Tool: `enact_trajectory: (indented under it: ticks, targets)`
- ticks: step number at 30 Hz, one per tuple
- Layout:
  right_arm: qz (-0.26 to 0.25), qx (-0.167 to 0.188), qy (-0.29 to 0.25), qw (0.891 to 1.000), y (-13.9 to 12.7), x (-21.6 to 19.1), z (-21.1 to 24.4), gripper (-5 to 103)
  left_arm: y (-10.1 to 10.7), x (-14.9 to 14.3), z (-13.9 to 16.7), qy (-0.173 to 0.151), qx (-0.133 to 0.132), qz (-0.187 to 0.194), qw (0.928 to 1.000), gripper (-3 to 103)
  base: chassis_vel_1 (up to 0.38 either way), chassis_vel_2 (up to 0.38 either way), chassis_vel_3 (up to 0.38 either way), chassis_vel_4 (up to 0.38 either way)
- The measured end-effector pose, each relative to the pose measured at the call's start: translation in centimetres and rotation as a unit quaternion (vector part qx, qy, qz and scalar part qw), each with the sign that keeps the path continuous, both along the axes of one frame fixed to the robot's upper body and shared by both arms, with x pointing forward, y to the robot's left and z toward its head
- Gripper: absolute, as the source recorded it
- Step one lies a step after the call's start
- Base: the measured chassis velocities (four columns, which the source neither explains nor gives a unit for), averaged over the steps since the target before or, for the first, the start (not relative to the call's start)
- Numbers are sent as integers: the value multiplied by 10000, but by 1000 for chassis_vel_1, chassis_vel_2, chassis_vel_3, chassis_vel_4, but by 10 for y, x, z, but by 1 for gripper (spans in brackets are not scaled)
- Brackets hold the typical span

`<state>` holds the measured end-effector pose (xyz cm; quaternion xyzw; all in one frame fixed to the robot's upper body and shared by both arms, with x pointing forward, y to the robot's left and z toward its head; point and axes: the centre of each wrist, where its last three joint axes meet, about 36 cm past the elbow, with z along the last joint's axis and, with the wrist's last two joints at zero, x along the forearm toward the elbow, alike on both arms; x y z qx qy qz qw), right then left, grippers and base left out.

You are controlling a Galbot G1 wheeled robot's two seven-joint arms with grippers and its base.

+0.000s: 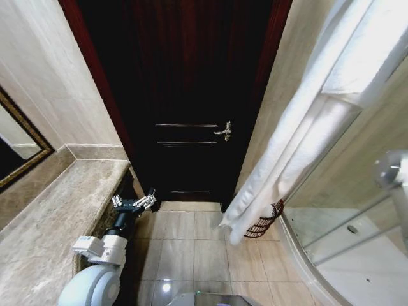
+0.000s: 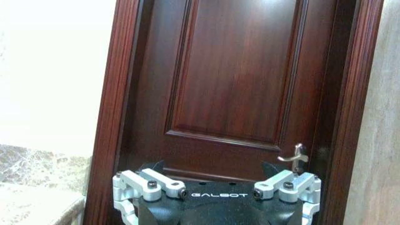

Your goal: Discard the used towel into the hamper.

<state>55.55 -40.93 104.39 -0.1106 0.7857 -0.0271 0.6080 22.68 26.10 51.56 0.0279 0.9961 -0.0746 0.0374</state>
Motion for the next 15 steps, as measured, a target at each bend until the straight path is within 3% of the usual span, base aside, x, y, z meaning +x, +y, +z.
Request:
enact_trajectory:
  ticks: [10, 15]
  targets:
    - [-7, -124, 57, 9999, 8, -13, 13, 2, 0, 0, 0, 0, 0, 0, 10000, 100, -4, 6, 4, -5]
    - [-9, -148, 50, 9999, 13, -18, 22, 2, 0, 0, 0, 1, 0, 0, 10000, 100, -102, 104, 107, -103]
